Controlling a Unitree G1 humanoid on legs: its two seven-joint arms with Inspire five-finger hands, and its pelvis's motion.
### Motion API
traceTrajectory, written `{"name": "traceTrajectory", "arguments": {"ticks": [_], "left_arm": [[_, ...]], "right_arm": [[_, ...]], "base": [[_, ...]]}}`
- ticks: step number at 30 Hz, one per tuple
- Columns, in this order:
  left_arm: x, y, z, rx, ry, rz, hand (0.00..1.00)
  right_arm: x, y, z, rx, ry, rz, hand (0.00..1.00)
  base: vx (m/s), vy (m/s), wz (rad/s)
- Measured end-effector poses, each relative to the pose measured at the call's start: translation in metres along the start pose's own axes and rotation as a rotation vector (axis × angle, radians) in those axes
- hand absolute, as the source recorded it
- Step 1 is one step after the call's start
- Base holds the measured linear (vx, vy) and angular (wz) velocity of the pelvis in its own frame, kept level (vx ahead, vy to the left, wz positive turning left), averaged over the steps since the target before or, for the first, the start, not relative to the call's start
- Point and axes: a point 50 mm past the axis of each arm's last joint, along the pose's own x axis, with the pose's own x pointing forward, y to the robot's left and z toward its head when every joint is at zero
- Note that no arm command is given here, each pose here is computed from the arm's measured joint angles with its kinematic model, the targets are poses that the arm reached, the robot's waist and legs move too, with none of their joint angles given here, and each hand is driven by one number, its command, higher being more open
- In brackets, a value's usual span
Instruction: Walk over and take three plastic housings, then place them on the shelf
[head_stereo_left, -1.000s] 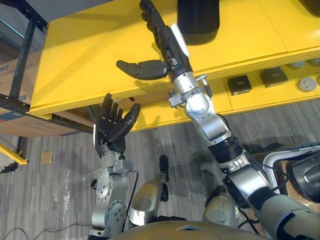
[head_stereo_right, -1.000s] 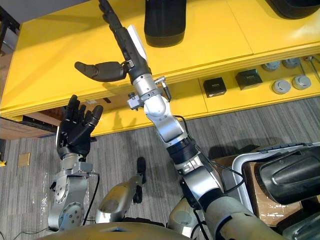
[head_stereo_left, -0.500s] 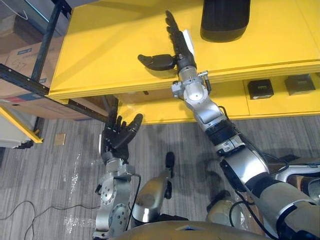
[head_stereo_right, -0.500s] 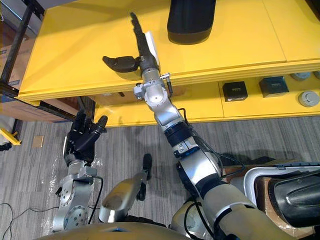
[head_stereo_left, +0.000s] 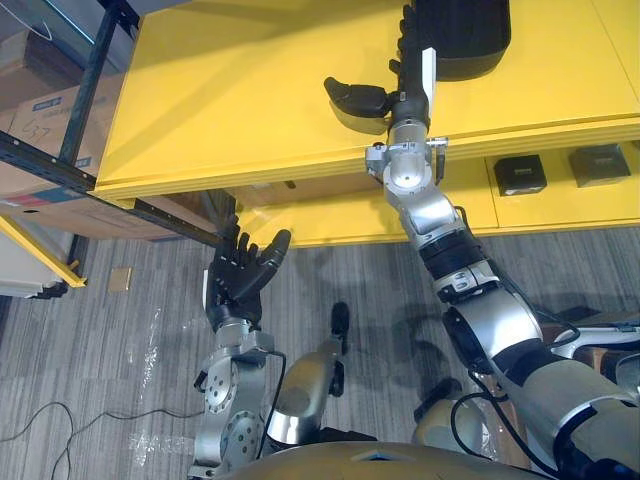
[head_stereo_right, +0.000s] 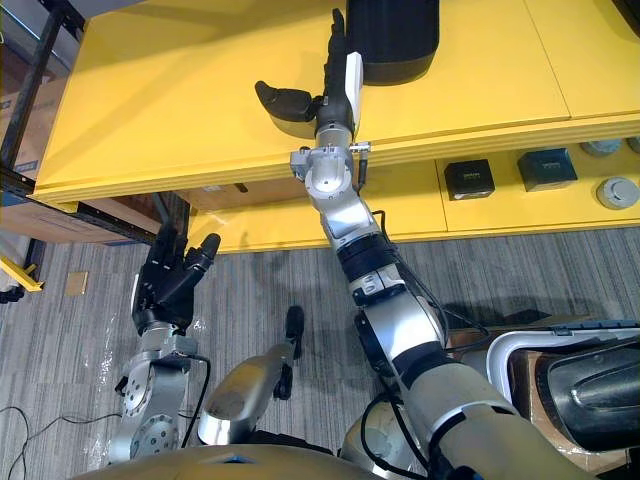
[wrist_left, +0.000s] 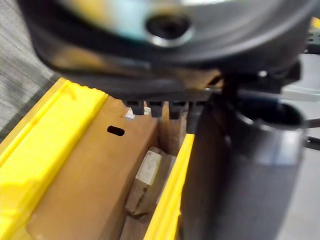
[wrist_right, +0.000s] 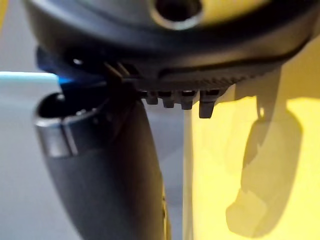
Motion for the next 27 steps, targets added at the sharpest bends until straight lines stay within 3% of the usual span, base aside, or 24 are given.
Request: {"name": "traceTrajectory", "arguments": {"ticks": [20,27], "left_arm": [[0.0,-0.005,-0.006,0.003,0.026,-0.022,1.0],[-0.001,-0.006,-0.008,0.003,0.035,-0.035,1.0]], "right_arm": [[-0.001,0.004,0.0,-0.051,-0.014,0.051,1.0],[-0.007,0.014,0.001,-0.009,-0.051,0.183,1.0]], "base": [[-0.01,-0.033,-0.06],[0.0,-0.033,0.0]]}}
